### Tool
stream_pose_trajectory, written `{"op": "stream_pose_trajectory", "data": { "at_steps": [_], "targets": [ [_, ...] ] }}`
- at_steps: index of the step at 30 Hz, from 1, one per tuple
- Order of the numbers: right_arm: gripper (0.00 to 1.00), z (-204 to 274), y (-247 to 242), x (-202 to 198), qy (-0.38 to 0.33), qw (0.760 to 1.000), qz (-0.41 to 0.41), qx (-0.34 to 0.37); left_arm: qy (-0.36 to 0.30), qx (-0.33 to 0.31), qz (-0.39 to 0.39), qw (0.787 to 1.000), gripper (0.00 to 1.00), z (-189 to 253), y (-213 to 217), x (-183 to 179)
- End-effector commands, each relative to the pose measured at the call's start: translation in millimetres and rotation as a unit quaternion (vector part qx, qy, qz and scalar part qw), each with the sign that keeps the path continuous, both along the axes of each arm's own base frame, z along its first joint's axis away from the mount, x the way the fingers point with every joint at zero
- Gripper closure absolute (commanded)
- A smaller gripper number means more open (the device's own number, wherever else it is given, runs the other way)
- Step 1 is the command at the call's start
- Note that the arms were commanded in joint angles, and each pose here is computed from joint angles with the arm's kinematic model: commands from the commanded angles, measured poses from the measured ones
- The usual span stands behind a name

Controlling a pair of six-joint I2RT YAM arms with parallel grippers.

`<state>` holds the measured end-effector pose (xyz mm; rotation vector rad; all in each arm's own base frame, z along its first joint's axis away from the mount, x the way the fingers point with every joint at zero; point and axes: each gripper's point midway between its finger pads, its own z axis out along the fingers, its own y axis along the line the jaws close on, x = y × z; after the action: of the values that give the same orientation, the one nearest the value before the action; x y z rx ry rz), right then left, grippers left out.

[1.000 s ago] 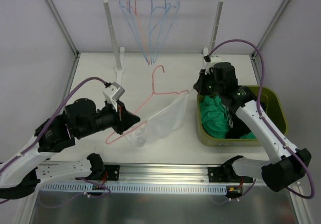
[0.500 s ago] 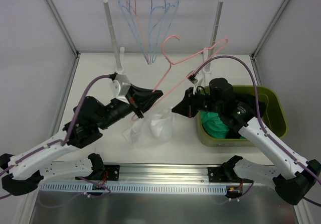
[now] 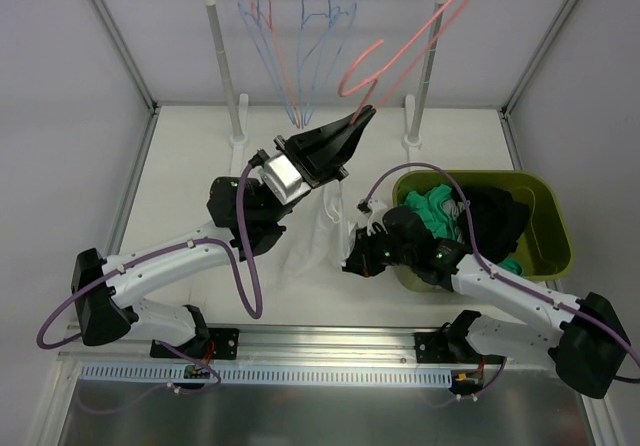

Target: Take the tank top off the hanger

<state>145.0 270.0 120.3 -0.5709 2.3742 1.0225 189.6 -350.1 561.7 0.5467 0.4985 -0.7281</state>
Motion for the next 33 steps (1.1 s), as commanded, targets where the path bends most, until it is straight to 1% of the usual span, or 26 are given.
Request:
{"op": "stream_pose_trajectory", "data": {
  "at_steps": [1,3,4,5,7,9,10,12,13,14,15,17,18,21,23,24,27,28,29,30,31,32,33],
  "targets": [
    [1.0,47.9,21.8,20.9,-0.064,0.995,-0.021,0.072,-0.088,-0.191,0.019,0.977,1.0,73.7,75.9,-33.6],
    [0.98,54.8,21.4,21.2,-0.073,0.994,-0.02,0.076,-0.071,-0.215,0.014,0.974,1.0,68.7,83.4,-30.9],
    [0.99,58.7,21.2,21.4,-0.079,0.994,-0.019,0.078,-0.066,-0.232,0.016,0.97,1.0,70.6,93.2,-31.3],
    [1.0,62.5,18.2,21.1,-0.085,0.994,-0.018,0.074,-0.055,-0.23,0.018,0.971,1.0,64.9,93.3,-28.6],
    [1.0,61.7,14.3,23.5,-0.092,0.993,-0.023,0.063,-0.029,-0.253,0.03,0.967,1.0,66.7,108.4,-22.8],
    [1.0,51.6,9.4,26.0,-0.089,0.995,-0.031,0.039,0.0,-0.275,0.054,0.96,1.0,68.2,123.0,-13.2],
    [1.0,46.9,8.3,27.2,-0.087,0.995,-0.033,0.031,0.004,-0.282,0.063,0.957,1.0,71.2,129.6,-12.4],
    [1.0,21.5,5.4,30.1,-0.071,0.997,-0.04,-0.004,0.005,-0.288,0.081,0.954,0.99,79.1,139.6,-12.0],
    [1.0,11.3,3.9,31.1,-0.064,0.997,-0.044,-0.017,0.002,-0.296,0.088,0.951,0.96,86.7,148.9,-14.8],
    [1.0,1.2,5.1,31.2,-0.058,0.997,-0.044,-0.027,0.002,-0.29,0.093,0.952,0.94,88.9,149.6,-14.7],
    [1.0,-21.5,3.4,30.0,-0.038,0.997,-0.048,-0.05,-0.002,-0.291,0.099,0.951,0.94,94.1,156.1,-17.9],
    [1.0,-34.3,10.7,26.5,-0.03,0.997,-0.044,-0.05,-0.012,-0.29,0.103,0.951,0.96,101.9,162.0,-23.1],
    [1.0,-47.4,10.0,24.0,-0.019,0.997,-0.048,-0.063,-0.018,-0.285,0.108,0.952,0.96,104.7,164.5,-25.4],
    [1.0,-60.8,10.9,17.0,-0.016,0.995,-0.045,-0.086,-0.019,-0.27,0.112,0.956,0.97,107.5,168.0,-28.8],
    [1.0,-56.9,20.6,16.2,-0.02,0.996,-0.04,-0.071,-0.014,-0.256,0.111,0.96,0.98,99.4,164.6,-27.7],
    [1.0,-54.9,23.1,14.7,-0.02,0.997,-0.036,-0.067,-0.013,-0.254,0.109,0.961,1.0,96.8,166.9,-29.4],
    [1.0,-41.6,30.1,12.6,-0.029,0.998,-0.028,-0.052,0.005,-0.238,0.112,0.965,1.0,82.1,163.2,-24.3],
    [1.0,-36.8,29.3,11.5,-0.03,0.998,-0.027,-0.051,0.024,-0.213,0.116,0.97,1.0,70.4,154.9,-17.2],
    [0.98,-29.8,29.8,10.6,-0.034,0.998,-0.023,-0.052,0.046,-0.205,0.104,0.972,1.0,63.1,151.5,-14.3],
    [0.91,-25.3,27.7,12.5,-0.042,0.997,-0.029,-0.054,0.075,-0.213,0.107,0.968,1.0,59.3,165.2,-13.0],
    [0.85,-21.2,24.5,11.3,-0.047,0.997,-0.03,-0.056,0.112,-0.172,0.111,0.972,1.0,35.0,153.2,-2.9],
    [0.83,-4.5,21.7,15.2,-0.068,0.996,-0.04,-0.042,0.145,-0.167,0.097,0.97,1.0,22.4,152.2,-0.4],
    [0.79,3.5,19.8,16.2,-0.078,0.995,-0.043,-0.037,0.161,-0.175,0.094,0.967,1.0,18.8,168.5,-5.7]
  ]
}}
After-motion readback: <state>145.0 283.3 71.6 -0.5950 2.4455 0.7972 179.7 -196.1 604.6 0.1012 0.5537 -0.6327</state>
